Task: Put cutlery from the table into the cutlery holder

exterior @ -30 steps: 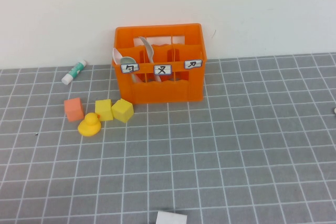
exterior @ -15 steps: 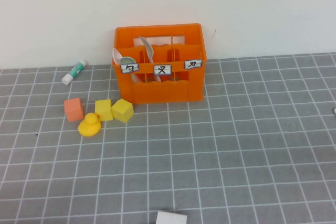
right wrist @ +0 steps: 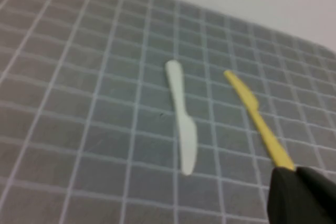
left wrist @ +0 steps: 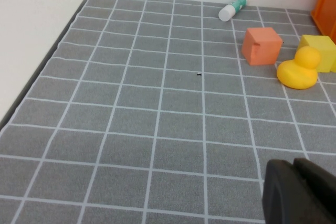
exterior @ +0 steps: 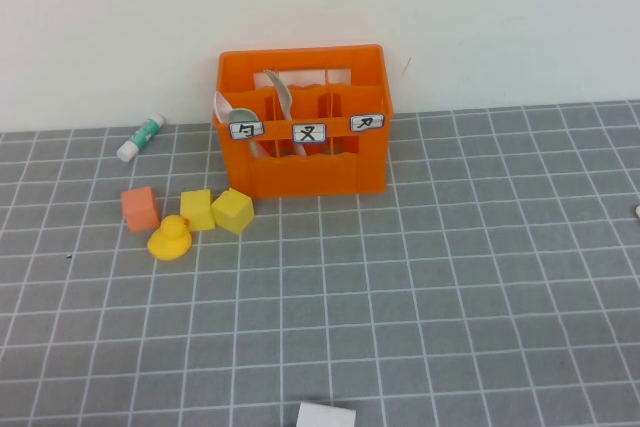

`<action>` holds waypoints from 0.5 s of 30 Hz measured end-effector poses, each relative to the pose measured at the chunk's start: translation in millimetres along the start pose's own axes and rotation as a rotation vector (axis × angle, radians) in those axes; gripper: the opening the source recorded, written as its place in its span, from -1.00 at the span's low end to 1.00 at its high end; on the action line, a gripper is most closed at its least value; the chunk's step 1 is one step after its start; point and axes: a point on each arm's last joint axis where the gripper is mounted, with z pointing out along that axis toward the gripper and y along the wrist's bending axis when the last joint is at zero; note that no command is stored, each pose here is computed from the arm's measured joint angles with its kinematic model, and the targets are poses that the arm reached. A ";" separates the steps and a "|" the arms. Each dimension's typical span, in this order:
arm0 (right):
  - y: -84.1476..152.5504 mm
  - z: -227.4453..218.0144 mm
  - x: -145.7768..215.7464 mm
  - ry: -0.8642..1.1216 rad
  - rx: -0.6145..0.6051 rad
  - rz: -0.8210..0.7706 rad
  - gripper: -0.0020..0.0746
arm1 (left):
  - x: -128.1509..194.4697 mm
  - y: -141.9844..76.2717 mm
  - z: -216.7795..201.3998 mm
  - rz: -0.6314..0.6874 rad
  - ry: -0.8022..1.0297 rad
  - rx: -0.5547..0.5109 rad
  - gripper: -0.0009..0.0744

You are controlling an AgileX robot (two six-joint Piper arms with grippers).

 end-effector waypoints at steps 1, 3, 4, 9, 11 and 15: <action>-0.3 0.0 1.7 -0.015 0.023 0.015 -0.95 | 0.0 0.0 0.0 0.000 0.000 0.000 -0.98; 0.3 1.2 2.7 -0.061 0.056 0.033 -0.95 | 0.0 0.0 0.0 0.000 0.000 0.000 -0.98; 0.8 1.5 2.5 -0.092 0.068 0.041 -0.95 | 0.0 0.0 0.0 0.000 0.000 0.000 -0.98; 5.7 3.2 1.5 -0.213 0.066 0.043 -0.95 | 0.0 0.0 0.0 0.000 0.000 0.000 -0.98; 5.7 1.9 1.1 -0.233 0.070 0.045 -0.95 | 0.0 0.0 0.0 0.000 0.000 0.000 -0.98; 6.5 2.1 3.0 -0.237 0.069 0.045 -0.95 | 0.0 0.0 0.0 0.000 0.000 0.000 -0.98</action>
